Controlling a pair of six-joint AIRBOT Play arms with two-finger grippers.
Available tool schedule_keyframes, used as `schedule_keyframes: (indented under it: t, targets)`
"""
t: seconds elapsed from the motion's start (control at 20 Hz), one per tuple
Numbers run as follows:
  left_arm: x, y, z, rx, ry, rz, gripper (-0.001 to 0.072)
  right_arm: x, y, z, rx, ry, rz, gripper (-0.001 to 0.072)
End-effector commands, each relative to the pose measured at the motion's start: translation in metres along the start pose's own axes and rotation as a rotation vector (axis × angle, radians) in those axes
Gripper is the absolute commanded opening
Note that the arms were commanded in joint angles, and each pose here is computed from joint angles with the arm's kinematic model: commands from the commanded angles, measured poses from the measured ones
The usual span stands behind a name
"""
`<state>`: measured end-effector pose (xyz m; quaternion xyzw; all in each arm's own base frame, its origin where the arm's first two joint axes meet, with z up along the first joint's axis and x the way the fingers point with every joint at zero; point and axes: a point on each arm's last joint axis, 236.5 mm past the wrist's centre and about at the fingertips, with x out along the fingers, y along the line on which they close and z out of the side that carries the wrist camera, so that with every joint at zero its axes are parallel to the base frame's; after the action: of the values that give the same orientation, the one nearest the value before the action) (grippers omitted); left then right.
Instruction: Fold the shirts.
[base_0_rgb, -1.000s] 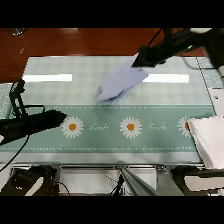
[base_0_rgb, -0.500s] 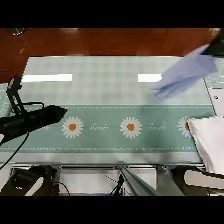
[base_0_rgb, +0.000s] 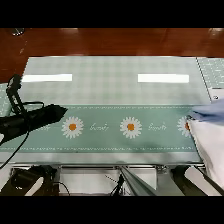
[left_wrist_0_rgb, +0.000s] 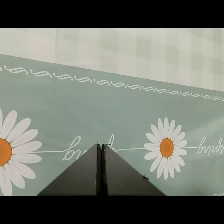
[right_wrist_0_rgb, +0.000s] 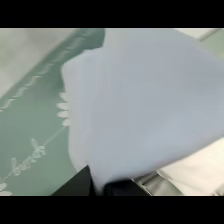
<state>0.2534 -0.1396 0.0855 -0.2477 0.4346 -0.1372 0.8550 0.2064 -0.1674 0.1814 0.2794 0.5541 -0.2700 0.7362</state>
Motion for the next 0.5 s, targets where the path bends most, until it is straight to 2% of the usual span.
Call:
schedule_keyframes:
  t: [0.0,0.1,0.15,0.2,0.25,0.35,0.4,0.45]
  targets:
    - [0.0,0.0,0.0,0.006,0.001,0.0,0.0024,-0.002,-0.1,-0.067,0.276,0.023,-0.32,0.0024]
    - [0.0,0.0,0.0,0.011,0.0,0.001,0.0025,-0.002,-0.126,-0.095,0.387,0.02,-0.422,0.0045]
    - [0.0,0.0,0.0,0.028,0.0,0.0,0.0025,-0.001,-0.135,-0.106,0.428,0.031,-0.465,0.0275]
    - [0.0,0.0,0.0,0.047,0.001,0.0,0.0025,0.003,-0.139,-0.111,0.441,0.048,-0.486,0.0623]
    - [0.0,0.0,0.0,0.068,0.001,0.0,0.0028,0.006,-0.14,-0.108,0.432,0.052,-0.483,0.0622]
    - [0.002,-0.001,0.006,0.08,-0.019,-0.004,0.0156,0.016,-0.129,-0.082,0.374,-0.011,-0.414,0.0621]
    - [0.005,-0.001,0.009,0.103,-0.027,-0.004,0.0162,0.021,-0.121,-0.063,0.35,-0.063,-0.363,0.0617]
    - [0.008,-0.001,0.012,0.134,-0.032,-0.002,0.0162,0.026,-0.106,-0.044,0.326,-0.114,-0.285,0.0565]
